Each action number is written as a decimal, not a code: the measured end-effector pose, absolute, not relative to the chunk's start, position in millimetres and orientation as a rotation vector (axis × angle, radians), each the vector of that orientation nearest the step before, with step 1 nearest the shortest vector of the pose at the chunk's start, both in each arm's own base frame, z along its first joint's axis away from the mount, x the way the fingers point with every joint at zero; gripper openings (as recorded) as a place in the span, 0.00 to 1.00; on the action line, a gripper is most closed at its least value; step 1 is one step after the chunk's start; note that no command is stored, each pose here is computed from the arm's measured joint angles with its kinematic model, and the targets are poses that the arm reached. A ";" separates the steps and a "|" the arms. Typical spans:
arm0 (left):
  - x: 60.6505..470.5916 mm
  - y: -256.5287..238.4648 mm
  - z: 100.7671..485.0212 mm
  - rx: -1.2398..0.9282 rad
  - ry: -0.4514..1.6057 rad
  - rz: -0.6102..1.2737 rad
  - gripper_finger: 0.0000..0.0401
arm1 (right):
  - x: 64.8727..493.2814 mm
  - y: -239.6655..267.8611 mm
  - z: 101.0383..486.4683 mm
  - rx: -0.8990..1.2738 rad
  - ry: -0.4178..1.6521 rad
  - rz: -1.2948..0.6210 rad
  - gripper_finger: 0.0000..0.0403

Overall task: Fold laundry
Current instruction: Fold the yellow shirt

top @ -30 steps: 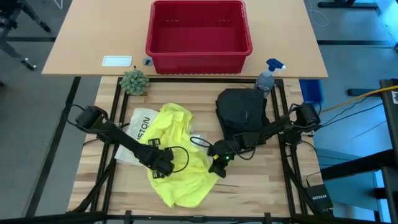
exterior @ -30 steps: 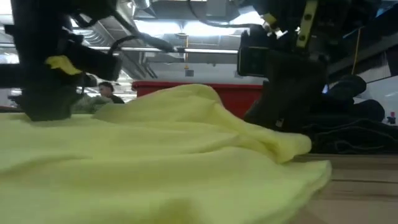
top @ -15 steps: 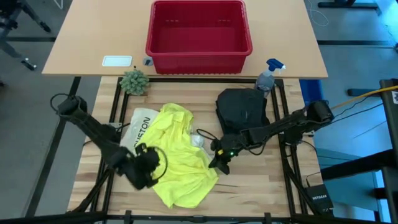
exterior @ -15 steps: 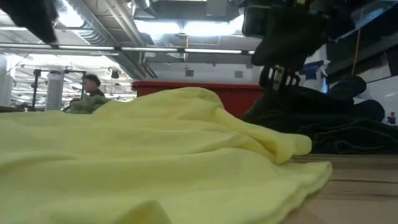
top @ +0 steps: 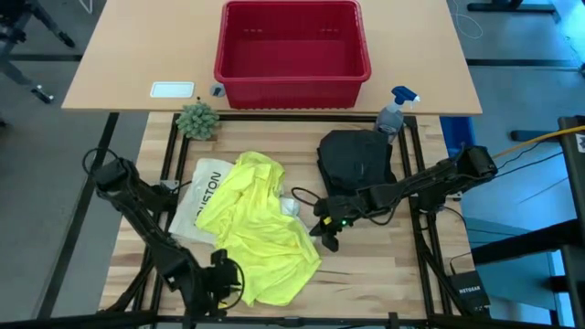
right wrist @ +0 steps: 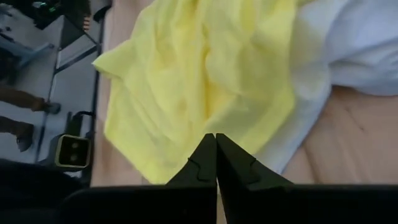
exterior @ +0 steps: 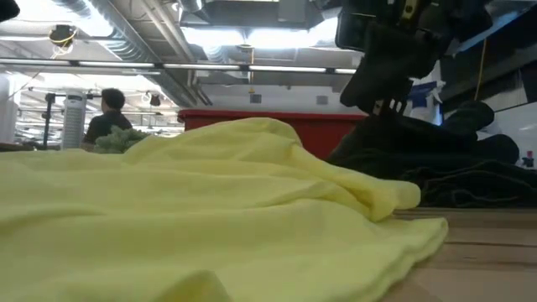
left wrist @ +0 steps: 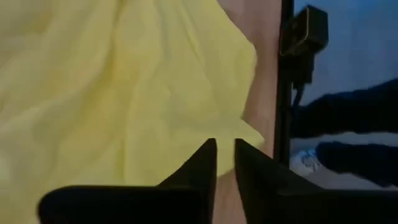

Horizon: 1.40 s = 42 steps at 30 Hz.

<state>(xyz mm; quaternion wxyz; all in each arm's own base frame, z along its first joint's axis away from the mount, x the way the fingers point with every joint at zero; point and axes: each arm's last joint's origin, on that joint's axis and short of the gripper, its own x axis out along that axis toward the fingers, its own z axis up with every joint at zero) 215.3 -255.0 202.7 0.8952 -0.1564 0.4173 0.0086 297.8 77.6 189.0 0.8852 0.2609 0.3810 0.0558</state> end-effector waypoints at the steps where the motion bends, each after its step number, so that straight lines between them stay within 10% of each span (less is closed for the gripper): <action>1: 216.7 -255.0 201.9 -0.325 0.877 0.005 0.18 | 297.9 76.4 188.8 0.541 0.792 0.104 0.00; 11: 236.8 -255.7 181.8 -0.240 0.917 -0.109 0.53 | 300.5 57.8 187.0 0.530 0.800 0.068 0.00; 23: 248.6 -259.3 127.8 -0.116 1.028 -0.075 0.56 | 299.6 44.5 183.8 0.515 0.835 0.041 0.00; 28: 254.4 -252.5 121.7 -0.249 1.010 0.088 0.44 | 298.4 45.6 182.8 0.517 0.854 0.049 0.00; 34: 257.4 -246.2 127.0 -0.468 1.022 0.192 0.05 | 295.3 52.9 184.7 0.456 0.865 0.117 0.00; 42: 249.0 -235.5 196.8 -0.581 0.838 0.127 0.01 | 288.3 82.0 195.6 0.216 0.778 0.203 0.03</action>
